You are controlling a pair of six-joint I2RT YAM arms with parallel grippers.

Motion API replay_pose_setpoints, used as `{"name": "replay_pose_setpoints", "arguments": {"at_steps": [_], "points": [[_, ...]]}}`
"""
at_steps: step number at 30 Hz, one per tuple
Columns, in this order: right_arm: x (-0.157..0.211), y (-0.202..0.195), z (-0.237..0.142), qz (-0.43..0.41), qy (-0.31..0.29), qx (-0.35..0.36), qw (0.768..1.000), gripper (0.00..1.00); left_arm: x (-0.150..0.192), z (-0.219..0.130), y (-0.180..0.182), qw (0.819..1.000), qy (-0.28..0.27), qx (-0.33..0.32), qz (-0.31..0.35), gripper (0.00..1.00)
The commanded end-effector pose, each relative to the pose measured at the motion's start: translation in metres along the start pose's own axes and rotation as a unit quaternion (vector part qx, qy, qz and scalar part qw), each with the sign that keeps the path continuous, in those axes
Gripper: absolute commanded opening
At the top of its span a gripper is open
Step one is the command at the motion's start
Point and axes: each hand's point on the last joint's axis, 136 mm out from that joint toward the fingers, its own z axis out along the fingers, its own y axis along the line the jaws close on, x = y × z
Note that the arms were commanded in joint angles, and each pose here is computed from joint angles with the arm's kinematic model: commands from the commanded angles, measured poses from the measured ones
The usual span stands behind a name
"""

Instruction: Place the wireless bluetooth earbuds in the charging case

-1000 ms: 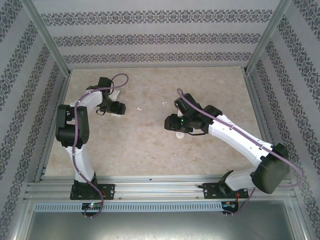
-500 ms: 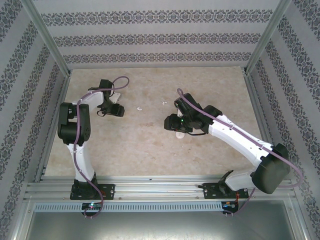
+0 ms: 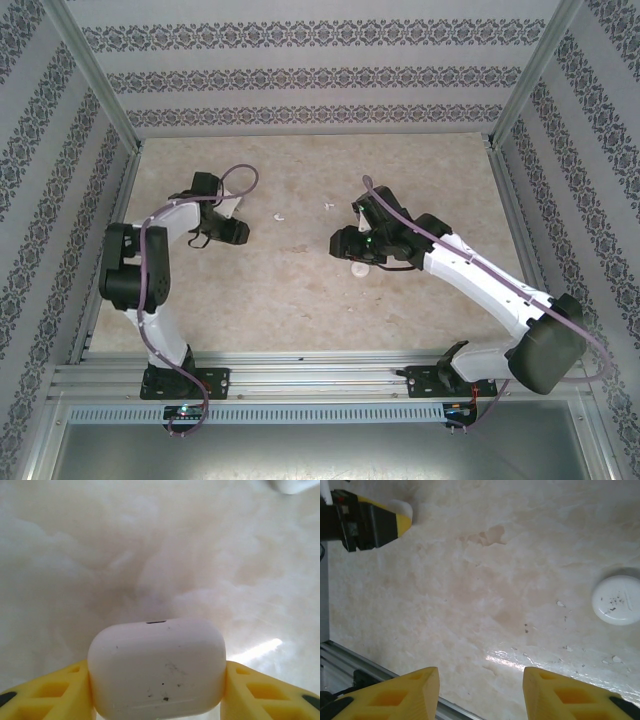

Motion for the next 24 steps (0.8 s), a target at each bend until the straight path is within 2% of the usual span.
{"name": "replay_pose_setpoints", "arguments": {"at_steps": [1, 6, 12, 17, 24], "points": [[-0.003, 0.005, 0.0, 0.015, -0.004, -0.033, 0.999, 0.48, -0.02, -0.02, -0.029, 0.994, -0.077, 0.043, 0.057, 0.45], [-0.006, 0.01, 0.012, 0.026, 0.009, -0.057, 0.998, 0.48, -0.006, -0.03, -0.081, 0.979, -0.116, 0.088, 0.141, 0.45], [-0.009, 0.022, 0.031, 0.039, 0.033, -0.095, 0.994, 0.5, 0.006, -0.05, -0.143, 0.943, -0.17, 0.126, 0.256, 0.46], [-0.009, 0.038, 0.044, 0.047, 0.056, -0.143, 0.987, 0.52, 0.006, -0.071, -0.18, 0.915, -0.234, 0.16, 0.287, 0.43], [-0.002, 0.058, 0.051, 0.033, 0.087, -0.177, 0.98, 0.53, 0.016, -0.082, -0.206, 0.897, -0.252, 0.177, 0.319, 0.42]]}}
